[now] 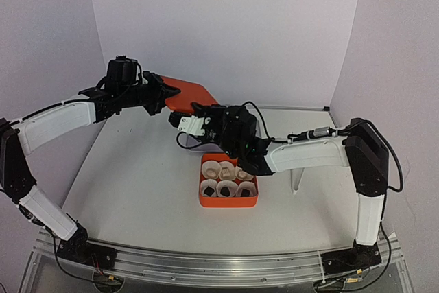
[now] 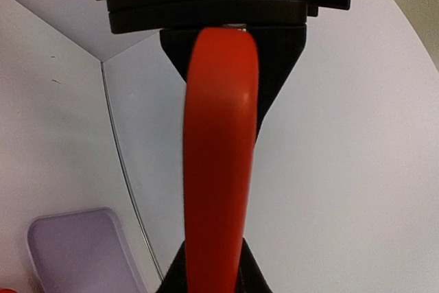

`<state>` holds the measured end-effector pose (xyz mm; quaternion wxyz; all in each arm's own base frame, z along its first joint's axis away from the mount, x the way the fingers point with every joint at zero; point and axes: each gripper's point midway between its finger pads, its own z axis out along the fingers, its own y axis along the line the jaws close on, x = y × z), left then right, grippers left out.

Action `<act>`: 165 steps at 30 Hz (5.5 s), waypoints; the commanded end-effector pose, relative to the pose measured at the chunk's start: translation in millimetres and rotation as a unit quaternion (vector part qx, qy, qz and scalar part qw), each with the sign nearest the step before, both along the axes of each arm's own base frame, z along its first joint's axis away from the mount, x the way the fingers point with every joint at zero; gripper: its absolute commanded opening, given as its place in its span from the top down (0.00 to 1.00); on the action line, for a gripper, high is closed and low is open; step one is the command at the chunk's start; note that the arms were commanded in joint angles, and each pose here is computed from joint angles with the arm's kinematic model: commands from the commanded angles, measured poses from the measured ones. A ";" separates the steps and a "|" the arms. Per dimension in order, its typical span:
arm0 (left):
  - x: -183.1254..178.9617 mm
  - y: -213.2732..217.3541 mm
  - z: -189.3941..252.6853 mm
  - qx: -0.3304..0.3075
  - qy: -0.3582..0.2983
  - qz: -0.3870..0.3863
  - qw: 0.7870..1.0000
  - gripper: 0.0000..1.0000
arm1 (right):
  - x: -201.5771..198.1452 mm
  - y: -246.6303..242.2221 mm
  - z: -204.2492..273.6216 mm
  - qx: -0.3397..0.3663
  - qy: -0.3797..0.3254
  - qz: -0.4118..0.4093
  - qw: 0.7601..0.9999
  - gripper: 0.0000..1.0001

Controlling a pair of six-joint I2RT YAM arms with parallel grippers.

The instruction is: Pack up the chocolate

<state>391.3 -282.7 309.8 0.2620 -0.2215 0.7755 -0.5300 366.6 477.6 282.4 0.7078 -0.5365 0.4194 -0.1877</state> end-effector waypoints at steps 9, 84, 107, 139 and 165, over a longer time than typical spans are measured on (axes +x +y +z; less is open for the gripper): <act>5.5 -5.4 7.5 0.015 -0.064 -0.019 0.998 1.00 | -26.1 -11.8 -7.9 0.059 0.042 -0.006 0.997 0.26; -59.5 43.9 -75.7 0.179 -0.131 -0.129 0.966 0.00 | -42.2 -101.7 -15.7 0.419 0.834 0.171 0.316 1.00; -57.8 -27.5 -170.0 0.159 -0.023 -0.278 0.947 0.01 | -44.7 -109.2 -146.7 0.403 0.882 0.022 0.242 1.00; -75.2 -53.1 -196.8 0.191 0.006 -0.340 0.921 0.01 | -52.3 -129.7 -131.7 0.415 0.875 0.013 0.251 1.00; -83.0 -71.5 -209.3 0.209 0.024 -0.370 0.905 0.12 | -56.0 -142.8 -144.9 0.413 0.880 0.001 0.234 1.00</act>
